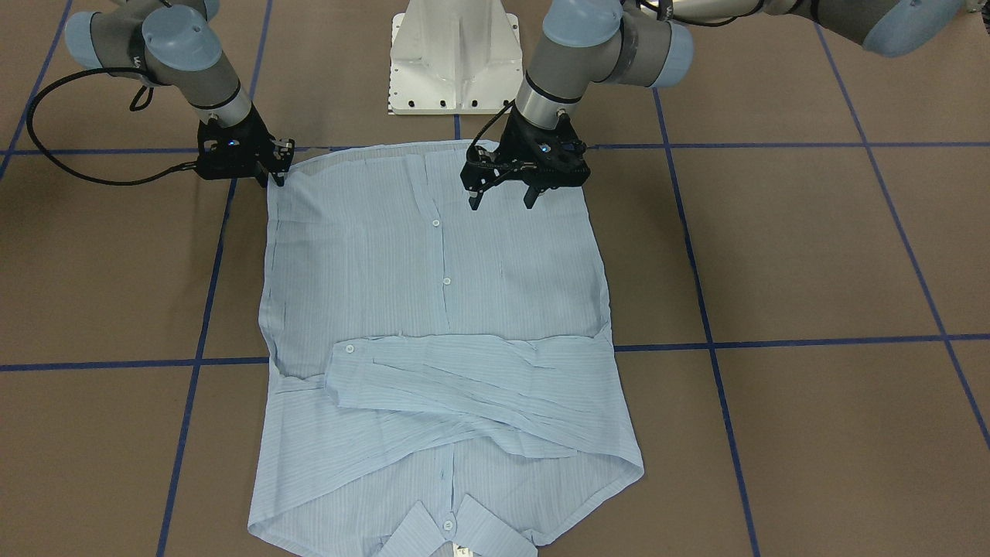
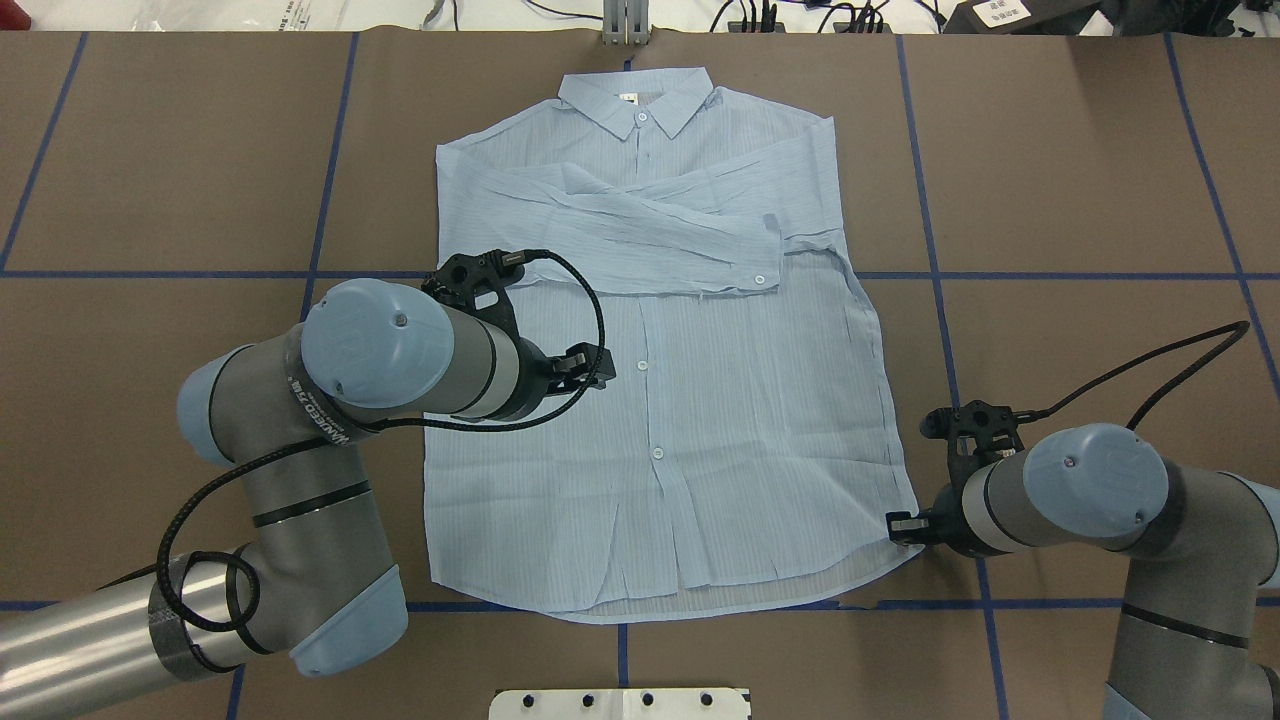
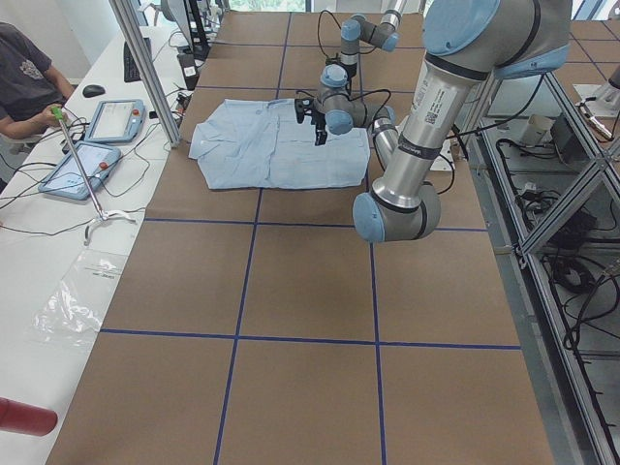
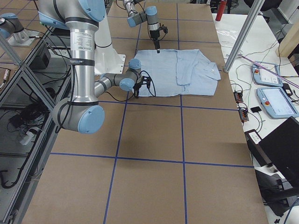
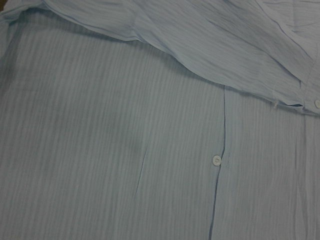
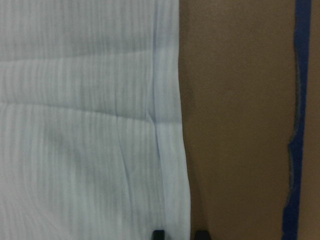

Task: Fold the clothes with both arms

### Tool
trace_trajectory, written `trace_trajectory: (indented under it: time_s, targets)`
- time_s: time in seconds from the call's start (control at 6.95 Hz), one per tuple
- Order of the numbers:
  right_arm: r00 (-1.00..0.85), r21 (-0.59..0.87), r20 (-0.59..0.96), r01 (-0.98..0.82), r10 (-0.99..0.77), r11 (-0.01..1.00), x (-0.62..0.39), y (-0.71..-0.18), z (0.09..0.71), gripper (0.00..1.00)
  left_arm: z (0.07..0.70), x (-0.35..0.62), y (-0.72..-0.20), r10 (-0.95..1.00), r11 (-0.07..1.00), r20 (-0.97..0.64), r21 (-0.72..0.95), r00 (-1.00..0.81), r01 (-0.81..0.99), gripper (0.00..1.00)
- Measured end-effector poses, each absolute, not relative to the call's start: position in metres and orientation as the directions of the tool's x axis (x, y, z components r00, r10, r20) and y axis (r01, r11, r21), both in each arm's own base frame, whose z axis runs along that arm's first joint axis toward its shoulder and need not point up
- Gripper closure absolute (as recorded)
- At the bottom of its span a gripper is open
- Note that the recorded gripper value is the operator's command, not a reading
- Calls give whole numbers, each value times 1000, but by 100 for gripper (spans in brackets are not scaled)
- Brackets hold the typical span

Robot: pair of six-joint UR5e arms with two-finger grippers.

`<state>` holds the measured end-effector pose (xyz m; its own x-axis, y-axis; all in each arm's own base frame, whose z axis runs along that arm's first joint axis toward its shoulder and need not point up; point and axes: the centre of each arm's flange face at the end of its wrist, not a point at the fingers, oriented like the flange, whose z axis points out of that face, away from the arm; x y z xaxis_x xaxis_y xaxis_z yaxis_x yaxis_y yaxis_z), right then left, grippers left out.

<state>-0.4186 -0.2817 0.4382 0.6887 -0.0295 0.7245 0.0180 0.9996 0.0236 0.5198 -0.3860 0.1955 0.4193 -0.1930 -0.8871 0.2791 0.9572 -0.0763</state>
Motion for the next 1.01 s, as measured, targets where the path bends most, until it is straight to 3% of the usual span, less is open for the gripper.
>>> trace_trajectory:
  time_s: [0.58, 1.01]
  targets:
    - [671, 37, 741, 6, -31, 999, -413, -284, 425, 100, 205, 517, -384, -198, 957, -881, -79, 429, 280, 1]
    - [658, 46, 752, -2, -33, 999, -410, -285, 416, 100, 241, 492, -325, -205, 969, -840, -102, 502, 224, 2]
